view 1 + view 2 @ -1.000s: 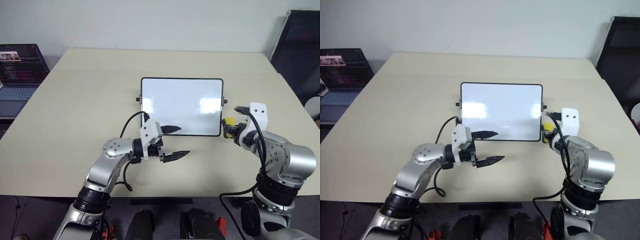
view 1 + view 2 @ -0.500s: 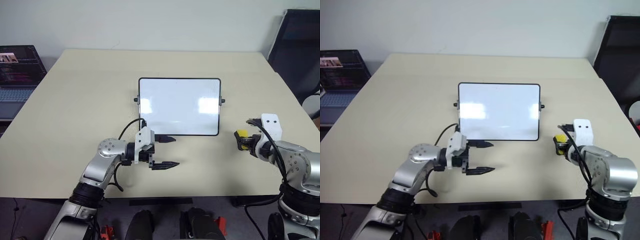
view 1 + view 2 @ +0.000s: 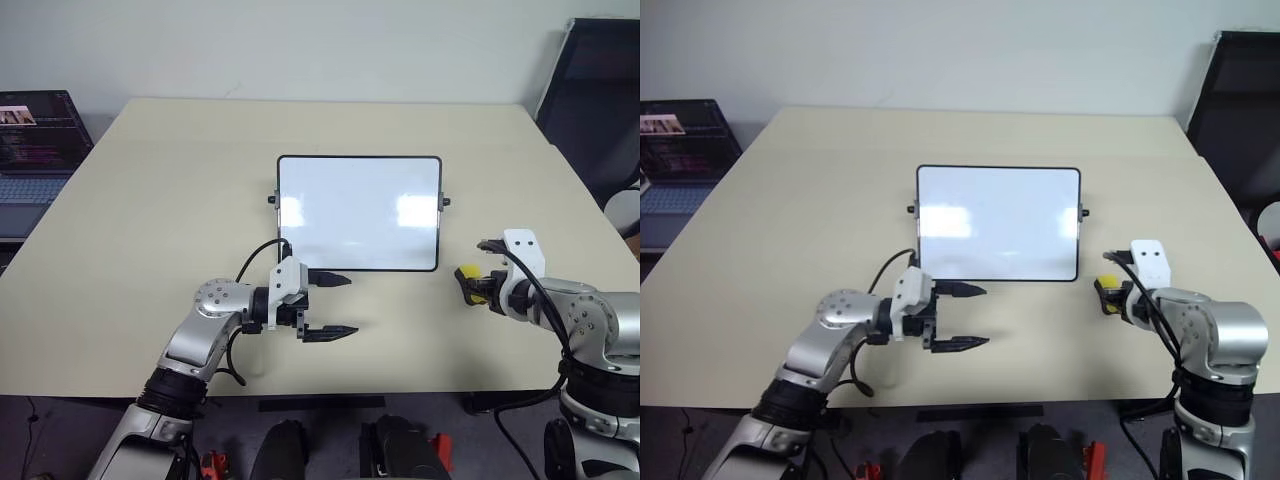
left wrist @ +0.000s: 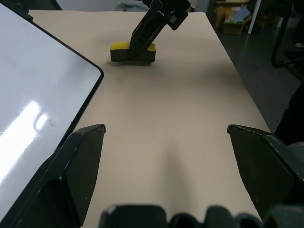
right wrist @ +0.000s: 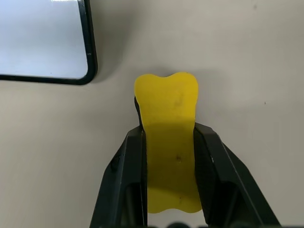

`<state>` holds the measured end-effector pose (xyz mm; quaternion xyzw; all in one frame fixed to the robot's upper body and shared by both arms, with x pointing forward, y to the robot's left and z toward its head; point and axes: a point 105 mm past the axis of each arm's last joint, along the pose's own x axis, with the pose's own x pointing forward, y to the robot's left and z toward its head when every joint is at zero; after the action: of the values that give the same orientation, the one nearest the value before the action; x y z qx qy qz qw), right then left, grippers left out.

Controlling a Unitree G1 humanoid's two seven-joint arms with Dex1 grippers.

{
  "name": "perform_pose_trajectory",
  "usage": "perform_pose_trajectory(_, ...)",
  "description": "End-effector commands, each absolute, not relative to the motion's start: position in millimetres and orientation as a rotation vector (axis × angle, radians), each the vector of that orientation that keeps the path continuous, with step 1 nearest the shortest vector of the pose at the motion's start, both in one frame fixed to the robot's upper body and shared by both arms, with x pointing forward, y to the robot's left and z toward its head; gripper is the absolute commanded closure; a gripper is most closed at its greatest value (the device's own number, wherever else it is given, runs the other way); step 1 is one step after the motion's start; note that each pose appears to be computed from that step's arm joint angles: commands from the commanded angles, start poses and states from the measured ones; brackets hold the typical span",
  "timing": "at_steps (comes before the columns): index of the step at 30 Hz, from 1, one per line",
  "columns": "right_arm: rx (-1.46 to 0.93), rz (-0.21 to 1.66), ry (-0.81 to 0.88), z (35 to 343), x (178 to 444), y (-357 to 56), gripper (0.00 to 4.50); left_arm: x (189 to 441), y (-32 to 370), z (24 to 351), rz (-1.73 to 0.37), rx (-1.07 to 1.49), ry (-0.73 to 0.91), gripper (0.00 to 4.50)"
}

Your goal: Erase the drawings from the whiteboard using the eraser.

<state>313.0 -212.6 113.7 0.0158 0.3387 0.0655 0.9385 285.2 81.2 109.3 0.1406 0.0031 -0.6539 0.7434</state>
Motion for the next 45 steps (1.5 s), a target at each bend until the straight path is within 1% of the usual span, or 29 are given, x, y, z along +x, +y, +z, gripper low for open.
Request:
perform_pose_trajectory(1,0.019,0.13,0.676,121.7,315.3,-215.1,3.53,283.2,83.0,118.6,-1.426,0.335,-0.032,0.0)
perform_pose_trajectory(7,0.012,0.134,0.69,120.3,315.1,-216.3,3.53,282.5,83.7,118.6,-1.421,0.332,-0.03,0.0)
perform_pose_trajectory(9,0.011,0.134,0.692,120.1,315.0,-216.7,2.82,282.0,83.9,118.4,-1.421,0.332,-0.029,0.0)
perform_pose_trajectory(10,0.011,0.135,0.692,120.1,315.0,-216.7,2.65,281.9,84.0,118.5,-1.421,0.332,-0.029,0.0)
perform_pose_trajectory(11,0.011,0.135,0.693,120.2,315.1,-216.7,2.36,281.9,83.9,118.6,-1.422,0.332,-0.029,0.0)
perform_pose_trajectory(17,0.014,0.137,0.695,119.9,315.4,-216.6,0.24,282.1,83.1,119.8,-1.425,0.335,-0.031,0.0)
perform_pose_trajectory(18,0.014,0.136,0.695,120.0,315.4,-216.9,0.03,282.0,83.0,120.0,-1.426,0.335,-0.031,0.0)
perform_pose_trajectory(28,0.019,0.121,0.658,129.6,319.8,-217.2,0.03,283.1,81.9,126.4,-1.423,0.344,-0.046,0.0)
perform_pose_trajectory(33,0.032,0.081,0.602,143.2,323.4,-222.8,0.03,292.1,85.0,143.7,-1.345,0.37,-0.094,0.0)
perform_pose_trajectory(34,0.032,0.067,0.588,146.6,323.8,-225.2,0.03,294.9,86.6,149.2,-1.317,0.37,-0.102,0.0)
perform_pose_trajectory(38,-0.002,-0.047,0.414,180.7,324.0,-242.2,0.03,313.0,105.5,174.8,-1.066,0.337,-0.144,0.0)
perform_pose_trajectory(41,-0.014,-0.109,0.321,190.2,318.9,-253.0,0.03,320.1,117.0,180.1,-0.908,0.293,-0.139,0.0)
perform_pose_trajectory(45,-0.043,-0.151,0.222,189.6,305.6,-260.6,0.03,326.3,137.9,172.9,-0.663,0.283,-0.117,0.0)
